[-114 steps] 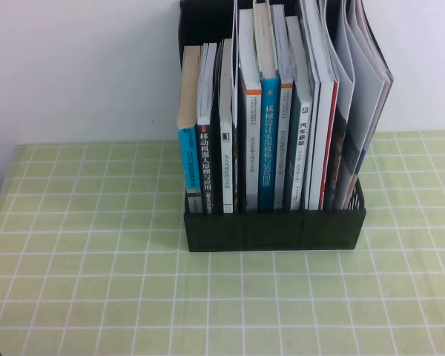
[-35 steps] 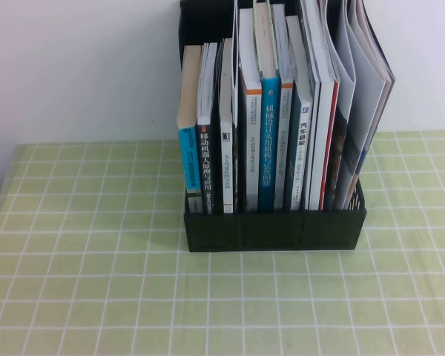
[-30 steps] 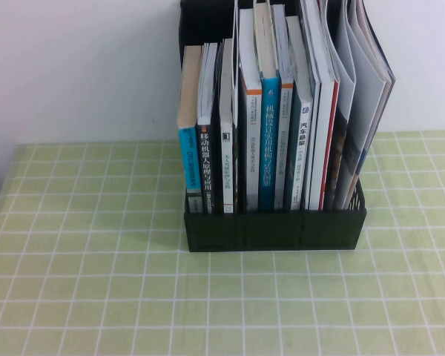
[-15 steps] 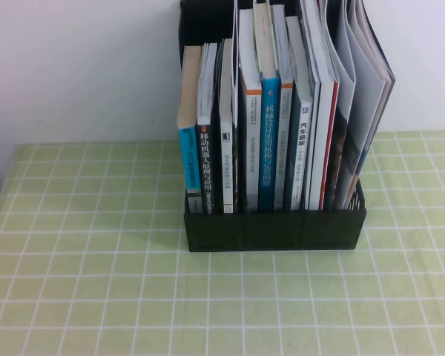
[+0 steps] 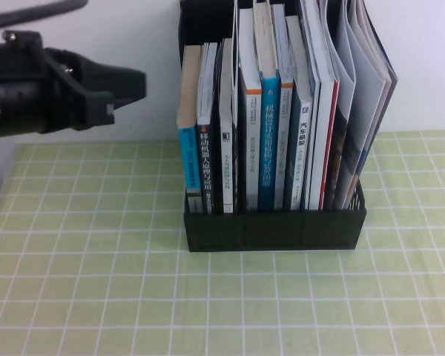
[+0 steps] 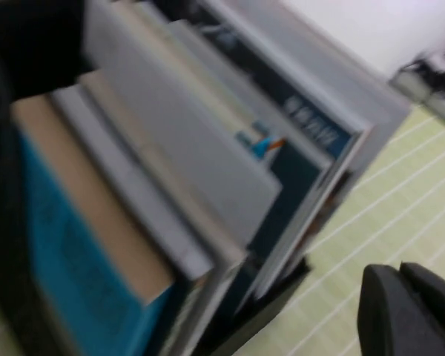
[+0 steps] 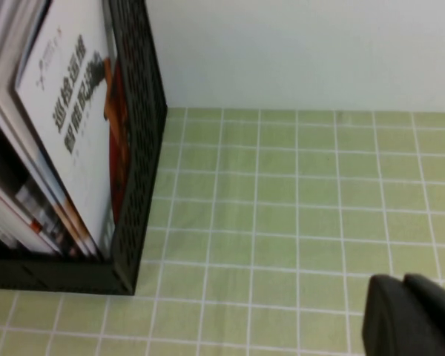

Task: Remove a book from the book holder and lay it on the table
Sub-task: Hold the bookshelf

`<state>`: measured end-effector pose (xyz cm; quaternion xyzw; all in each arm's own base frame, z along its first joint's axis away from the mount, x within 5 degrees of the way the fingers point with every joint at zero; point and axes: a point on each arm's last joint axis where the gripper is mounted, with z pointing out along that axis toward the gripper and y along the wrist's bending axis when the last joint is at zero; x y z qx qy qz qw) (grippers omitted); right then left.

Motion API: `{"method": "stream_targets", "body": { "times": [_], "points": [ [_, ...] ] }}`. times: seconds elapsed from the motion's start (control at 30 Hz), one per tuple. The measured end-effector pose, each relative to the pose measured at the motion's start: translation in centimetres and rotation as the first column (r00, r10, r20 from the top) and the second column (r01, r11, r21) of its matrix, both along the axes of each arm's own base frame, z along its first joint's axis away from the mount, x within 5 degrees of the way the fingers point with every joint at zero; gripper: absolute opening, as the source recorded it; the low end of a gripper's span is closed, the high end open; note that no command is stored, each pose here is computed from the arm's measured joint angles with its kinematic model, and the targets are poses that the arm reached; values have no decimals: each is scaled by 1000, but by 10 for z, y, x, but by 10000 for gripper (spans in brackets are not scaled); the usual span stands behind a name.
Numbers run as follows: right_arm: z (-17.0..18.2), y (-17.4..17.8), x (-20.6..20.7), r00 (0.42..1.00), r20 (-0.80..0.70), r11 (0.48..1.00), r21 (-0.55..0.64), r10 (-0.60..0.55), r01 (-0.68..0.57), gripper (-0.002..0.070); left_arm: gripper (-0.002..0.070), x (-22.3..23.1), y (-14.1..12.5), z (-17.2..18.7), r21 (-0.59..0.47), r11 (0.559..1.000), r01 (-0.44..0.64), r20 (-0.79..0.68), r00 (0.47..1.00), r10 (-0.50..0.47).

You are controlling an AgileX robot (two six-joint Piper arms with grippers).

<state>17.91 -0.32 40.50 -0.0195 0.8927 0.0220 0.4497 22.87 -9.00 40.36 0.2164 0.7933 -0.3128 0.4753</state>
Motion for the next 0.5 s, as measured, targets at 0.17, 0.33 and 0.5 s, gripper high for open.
{"method": "stream_targets", "body": {
  "times": [0.17,0.33,0.5],
  "points": [
    [-6,-1,7,1000,-26,1000,-13,6,-7,-2,-3,16,-23,-5,-138,977,161,28,987,-158],
    [-15,4,15,996,-87,998,55,38,-34,-2,-3,30,-51,-19,-199,944,263,65,965,-255],
    [-29,14,35,975,-140,980,125,171,-154,-2,-3,38,-66,-20,-280,911,301,137,952,-273]
  ]
}}
